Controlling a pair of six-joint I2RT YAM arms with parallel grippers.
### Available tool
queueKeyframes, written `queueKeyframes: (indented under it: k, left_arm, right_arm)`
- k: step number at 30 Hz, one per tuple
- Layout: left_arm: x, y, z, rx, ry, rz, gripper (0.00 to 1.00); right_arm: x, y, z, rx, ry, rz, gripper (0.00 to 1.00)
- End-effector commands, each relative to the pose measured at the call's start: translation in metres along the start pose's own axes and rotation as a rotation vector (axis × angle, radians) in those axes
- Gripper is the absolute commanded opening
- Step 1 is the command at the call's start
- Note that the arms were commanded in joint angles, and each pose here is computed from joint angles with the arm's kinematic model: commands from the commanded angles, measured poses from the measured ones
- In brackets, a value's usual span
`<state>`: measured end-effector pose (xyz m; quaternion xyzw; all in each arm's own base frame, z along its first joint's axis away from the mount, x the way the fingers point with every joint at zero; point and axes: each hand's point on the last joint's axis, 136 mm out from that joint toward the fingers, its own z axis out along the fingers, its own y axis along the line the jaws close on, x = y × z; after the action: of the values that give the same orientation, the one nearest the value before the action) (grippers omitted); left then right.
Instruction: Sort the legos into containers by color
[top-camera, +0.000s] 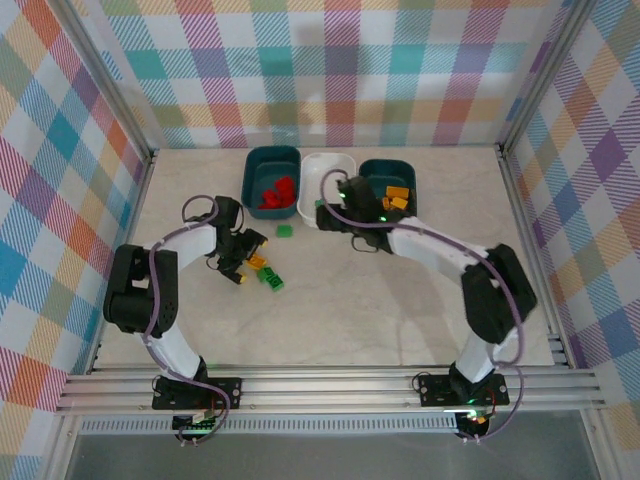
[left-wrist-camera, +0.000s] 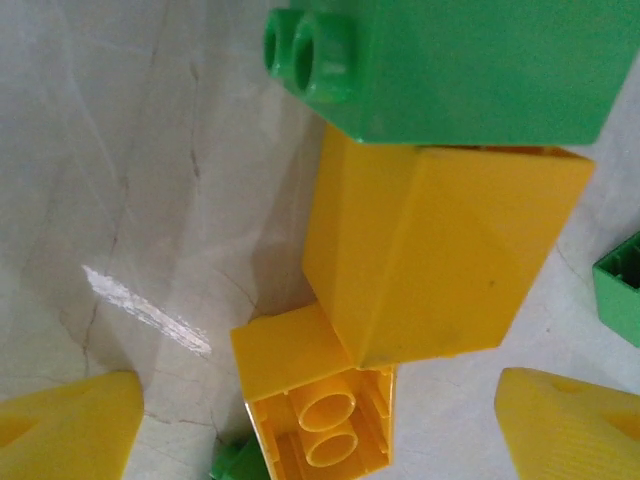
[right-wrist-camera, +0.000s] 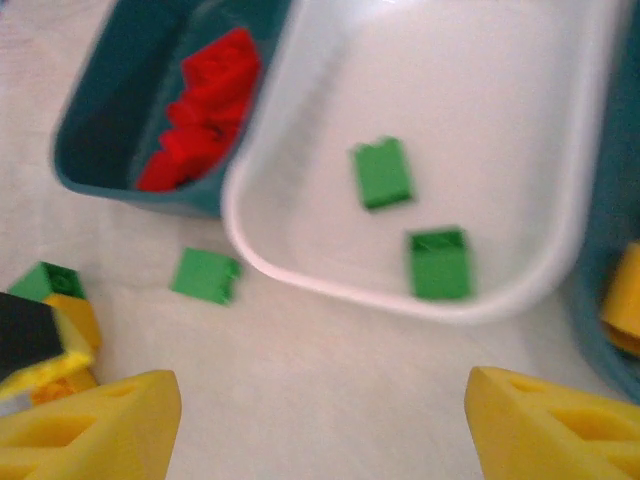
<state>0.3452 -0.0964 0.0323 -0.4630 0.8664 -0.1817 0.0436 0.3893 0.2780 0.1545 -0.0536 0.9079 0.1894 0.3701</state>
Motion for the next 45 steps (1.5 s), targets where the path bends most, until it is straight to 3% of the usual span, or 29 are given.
queueKeyframes:
  k: [1, 4, 9, 13, 28, 33, 41, 45]
  left_arm:
    - [-0.011, -0.006, 0.007, -0.013, -0.025, -0.039, 0.86]
    - [-0.012, -0.005, 0.015, -0.036, -0.027, -0.053, 0.75]
    - [-0.007, -0.002, 0.025, -0.07, -0.018, -0.046, 0.68]
    - [0.002, -0.005, 0.029, -0.089, -0.015, -0.006, 0.64]
    - [-0.007, -0.027, 0.015, -0.076, -0.072, 0.054, 0.34]
    - [-0.009, -0.051, -0.007, -0.027, -0.105, 0.107, 0.29]
    - [-0.013, -0.083, -0.083, 0.07, -0.248, 0.216, 0.3]
    - [0.009, -0.12, -0.105, 0.165, -0.266, 0.309, 0.3]
  right_arm:
    - [0.016, -0.027, -0.017, 0.036, -0.021, 0.072, 0.75]
    - [0.033, -0.045, -0.032, 0.079, -0.018, 0.087, 0.75]
    - [0.044, -0.071, -0.044, 0.136, -0.046, 0.119, 0.75]
    - [0.045, -0.077, -0.047, 0.145, -0.045, 0.115, 0.75]
    - [0.044, -0.091, -0.076, 0.134, -0.076, 0.116, 0.76]
    - [0.05, -0.102, -0.078, 0.146, -0.077, 0.131, 0.75]
    - [0.048, -0.121, -0.084, 0.16, -0.1, 0.192, 0.74]
    - [0.061, -0.136, -0.08, 0.175, -0.085, 0.272, 0.74]
